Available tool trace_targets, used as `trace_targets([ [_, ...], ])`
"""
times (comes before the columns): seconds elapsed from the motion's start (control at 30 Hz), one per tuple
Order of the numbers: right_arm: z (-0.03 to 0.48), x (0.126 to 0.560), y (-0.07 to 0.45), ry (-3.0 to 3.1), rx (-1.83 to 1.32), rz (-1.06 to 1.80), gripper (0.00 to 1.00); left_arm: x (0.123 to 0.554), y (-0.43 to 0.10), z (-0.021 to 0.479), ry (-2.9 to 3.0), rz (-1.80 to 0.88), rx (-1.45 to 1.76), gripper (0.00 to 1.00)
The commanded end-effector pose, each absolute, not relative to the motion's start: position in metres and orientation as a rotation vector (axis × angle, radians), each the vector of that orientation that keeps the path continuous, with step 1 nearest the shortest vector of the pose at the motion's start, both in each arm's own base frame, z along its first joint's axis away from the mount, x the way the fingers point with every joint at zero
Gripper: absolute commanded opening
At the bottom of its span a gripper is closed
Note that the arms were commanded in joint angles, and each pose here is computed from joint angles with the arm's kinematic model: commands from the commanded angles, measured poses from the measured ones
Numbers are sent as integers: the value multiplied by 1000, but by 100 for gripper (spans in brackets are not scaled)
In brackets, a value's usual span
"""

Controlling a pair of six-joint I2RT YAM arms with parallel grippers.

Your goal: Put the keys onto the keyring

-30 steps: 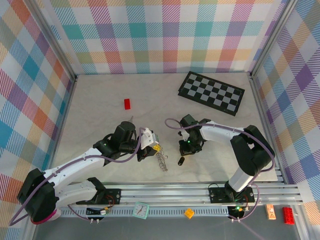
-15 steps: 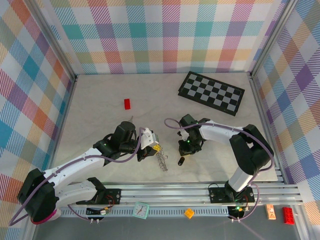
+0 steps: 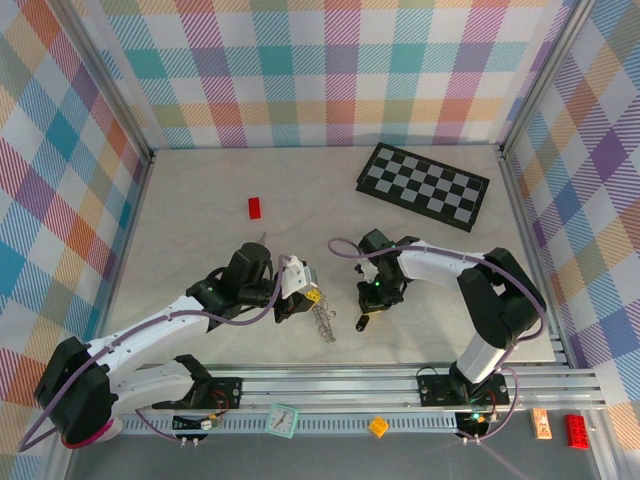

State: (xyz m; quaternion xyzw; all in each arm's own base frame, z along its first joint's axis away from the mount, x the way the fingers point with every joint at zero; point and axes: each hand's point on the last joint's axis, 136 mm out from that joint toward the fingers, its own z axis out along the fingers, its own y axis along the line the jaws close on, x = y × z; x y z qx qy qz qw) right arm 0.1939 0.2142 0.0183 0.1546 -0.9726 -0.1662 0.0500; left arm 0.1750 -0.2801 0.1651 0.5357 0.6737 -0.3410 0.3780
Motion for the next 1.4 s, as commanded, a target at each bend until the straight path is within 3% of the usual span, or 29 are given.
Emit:
trace_targets([
  [0.0,22,195,217,-2945,473,-522,13,175,-284,179,1667,-883,1366,0],
  [0.4,28,197,217,-2955,487,-528,2,175,-285,179,1669,-885,1368,0],
  [0.63,66,207,224,-3056,641,-634,0,174,-284,179,1671,-885,1366,0],
  [0.9,130,217,242,-3208,1155,-853,0,176,-286,179,1678,-896,1347,0],
  [1.17,181,202,271,-3082,1765,-1305,0,176,-286,177,1705,-928,1301,0],
  [1.37,192,183,277,-2929,2167,-1324,0,174,-287,175,1723,-958,1297,0],
])
